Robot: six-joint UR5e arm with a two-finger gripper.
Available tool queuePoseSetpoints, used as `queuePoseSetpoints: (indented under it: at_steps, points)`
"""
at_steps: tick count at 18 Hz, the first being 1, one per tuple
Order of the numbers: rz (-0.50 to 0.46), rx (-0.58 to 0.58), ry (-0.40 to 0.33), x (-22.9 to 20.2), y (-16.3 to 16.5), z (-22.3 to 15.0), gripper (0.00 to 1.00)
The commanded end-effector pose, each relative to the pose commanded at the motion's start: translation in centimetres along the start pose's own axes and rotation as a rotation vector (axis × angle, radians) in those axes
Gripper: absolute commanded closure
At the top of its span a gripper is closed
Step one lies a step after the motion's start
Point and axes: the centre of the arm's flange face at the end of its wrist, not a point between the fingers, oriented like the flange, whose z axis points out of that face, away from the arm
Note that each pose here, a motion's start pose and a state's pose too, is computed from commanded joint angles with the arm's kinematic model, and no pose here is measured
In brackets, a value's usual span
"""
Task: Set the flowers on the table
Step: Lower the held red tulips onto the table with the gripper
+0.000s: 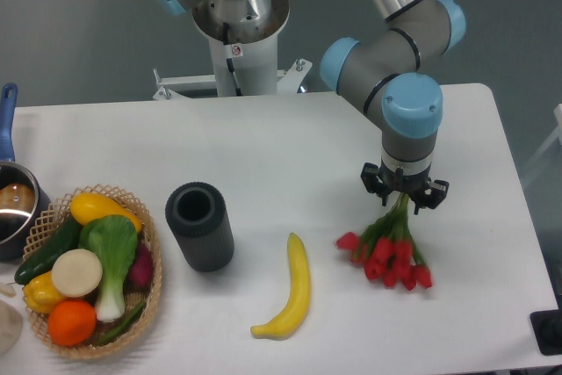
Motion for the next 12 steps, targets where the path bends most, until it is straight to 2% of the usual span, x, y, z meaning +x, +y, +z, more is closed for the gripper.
queuePoseSetpoints:
  at_steps: [12]
  points:
    - [-0.042,0.036,-0.030,-1.8,1.7,-2.3,0.00]
